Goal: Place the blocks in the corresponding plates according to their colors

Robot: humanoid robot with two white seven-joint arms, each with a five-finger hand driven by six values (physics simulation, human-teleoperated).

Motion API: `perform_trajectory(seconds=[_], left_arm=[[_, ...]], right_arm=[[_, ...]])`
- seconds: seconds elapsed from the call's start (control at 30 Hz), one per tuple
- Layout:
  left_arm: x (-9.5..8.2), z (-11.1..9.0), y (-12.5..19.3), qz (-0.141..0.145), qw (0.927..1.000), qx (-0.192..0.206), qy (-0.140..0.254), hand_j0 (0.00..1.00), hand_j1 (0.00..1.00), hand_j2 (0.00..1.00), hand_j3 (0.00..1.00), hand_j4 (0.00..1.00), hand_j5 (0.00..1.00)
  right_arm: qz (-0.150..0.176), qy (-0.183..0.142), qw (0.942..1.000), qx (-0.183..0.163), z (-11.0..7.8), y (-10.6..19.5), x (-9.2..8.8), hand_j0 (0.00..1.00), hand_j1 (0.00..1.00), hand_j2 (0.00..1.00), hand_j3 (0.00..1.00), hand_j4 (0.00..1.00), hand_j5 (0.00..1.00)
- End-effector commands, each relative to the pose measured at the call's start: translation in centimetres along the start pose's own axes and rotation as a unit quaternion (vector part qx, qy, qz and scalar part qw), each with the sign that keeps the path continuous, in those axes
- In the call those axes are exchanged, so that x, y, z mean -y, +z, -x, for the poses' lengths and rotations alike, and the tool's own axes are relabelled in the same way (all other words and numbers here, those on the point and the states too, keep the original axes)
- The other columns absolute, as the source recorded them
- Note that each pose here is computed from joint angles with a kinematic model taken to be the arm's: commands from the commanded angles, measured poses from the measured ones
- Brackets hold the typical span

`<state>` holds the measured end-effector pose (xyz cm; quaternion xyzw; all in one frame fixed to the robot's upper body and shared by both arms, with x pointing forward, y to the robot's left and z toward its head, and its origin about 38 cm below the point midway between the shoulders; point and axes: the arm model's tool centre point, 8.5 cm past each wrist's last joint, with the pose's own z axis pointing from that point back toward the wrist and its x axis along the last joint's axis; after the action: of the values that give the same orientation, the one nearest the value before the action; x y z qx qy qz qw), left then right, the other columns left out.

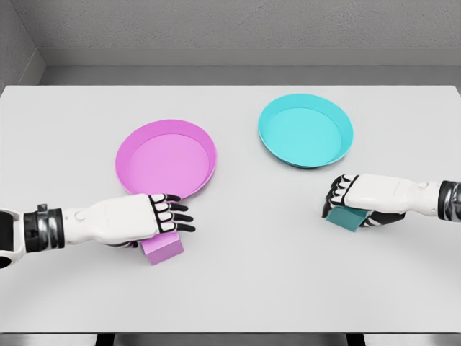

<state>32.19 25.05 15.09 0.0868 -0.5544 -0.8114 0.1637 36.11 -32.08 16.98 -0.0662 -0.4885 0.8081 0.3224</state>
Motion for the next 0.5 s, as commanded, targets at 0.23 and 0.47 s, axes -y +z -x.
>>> perform_trajectory(seconds=[0.23,0.47], left_arm=[[0.4,-0.6,-0.9,0.002,0.9999,0.011,0.008,1.00,1.00,1.00,1.00,1.00,1.00],[0.7,-0.8,-1.3,0.011,0.9998,0.016,0.011,0.85,0.85,0.85,0.85,0.85,0.85]], right_arm=[[0.006,0.009,0.9999,0.003,-0.2,-0.1,0.8,0.55,0.55,0.55,0.55,0.55,0.55],[0.016,0.021,0.9997,-0.001,0.0,0.3,2.0,0.55,0.55,0.55,0.55,0.55,0.55]])
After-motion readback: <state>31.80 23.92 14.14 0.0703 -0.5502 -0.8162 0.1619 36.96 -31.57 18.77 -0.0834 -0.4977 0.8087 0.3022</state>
